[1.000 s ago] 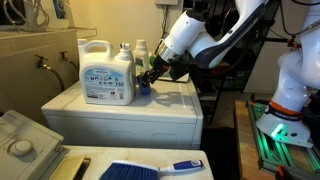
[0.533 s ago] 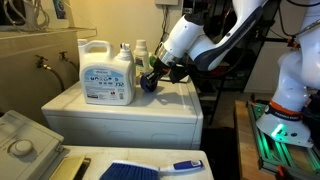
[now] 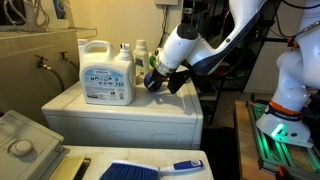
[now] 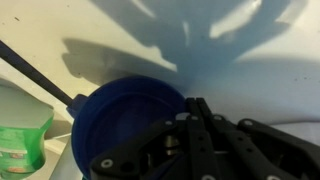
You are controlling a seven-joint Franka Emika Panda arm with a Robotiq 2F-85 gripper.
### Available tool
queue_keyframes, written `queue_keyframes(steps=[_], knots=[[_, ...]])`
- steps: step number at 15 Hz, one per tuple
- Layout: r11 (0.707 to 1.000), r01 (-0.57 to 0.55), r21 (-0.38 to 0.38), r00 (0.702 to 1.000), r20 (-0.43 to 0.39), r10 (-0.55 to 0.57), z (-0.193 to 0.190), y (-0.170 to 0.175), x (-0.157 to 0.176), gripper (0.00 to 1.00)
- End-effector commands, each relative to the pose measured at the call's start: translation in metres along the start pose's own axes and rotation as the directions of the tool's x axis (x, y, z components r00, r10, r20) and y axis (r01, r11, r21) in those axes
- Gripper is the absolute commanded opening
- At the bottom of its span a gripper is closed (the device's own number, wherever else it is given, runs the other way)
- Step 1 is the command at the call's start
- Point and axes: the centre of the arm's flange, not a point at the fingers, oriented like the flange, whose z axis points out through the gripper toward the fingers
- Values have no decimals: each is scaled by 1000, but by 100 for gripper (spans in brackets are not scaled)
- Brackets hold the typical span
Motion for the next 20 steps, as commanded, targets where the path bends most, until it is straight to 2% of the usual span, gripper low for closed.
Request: queue_keyframes(steps=[1, 3, 4, 5, 6, 10, 13, 14, 15, 17, 19, 20], knots=[[994, 34, -100, 999, 4, -34, 20, -21, -14, 1], [990, 53, -134, 999, 0, -53, 23, -30, -19, 3], [987, 63, -148, 998, -7, -65, 23, -34, -19, 28], [984, 68, -168, 997, -21, -72, 19, -38, -17, 29], [980, 75, -182, 996, -28, -81, 18, -40, -16, 34], [966, 72, -248, 995, -42, -85, 4, -45, -9, 65], [957, -3, -289, 1000, -22, -3, -12, -29, 6, 87], [959, -24, -282, 1000, 6, 27, -15, -18, 12, 95], [962, 18, -274, 999, -23, -25, -5, -35, 5, 78], [962, -14, -274, 1000, -14, 11, -10, -27, 13, 93], [961, -24, -274, 1000, -13, 22, -11, -24, 16, 99], [964, -31, -263, 1000, -3, 31, -8, -17, 20, 99]])
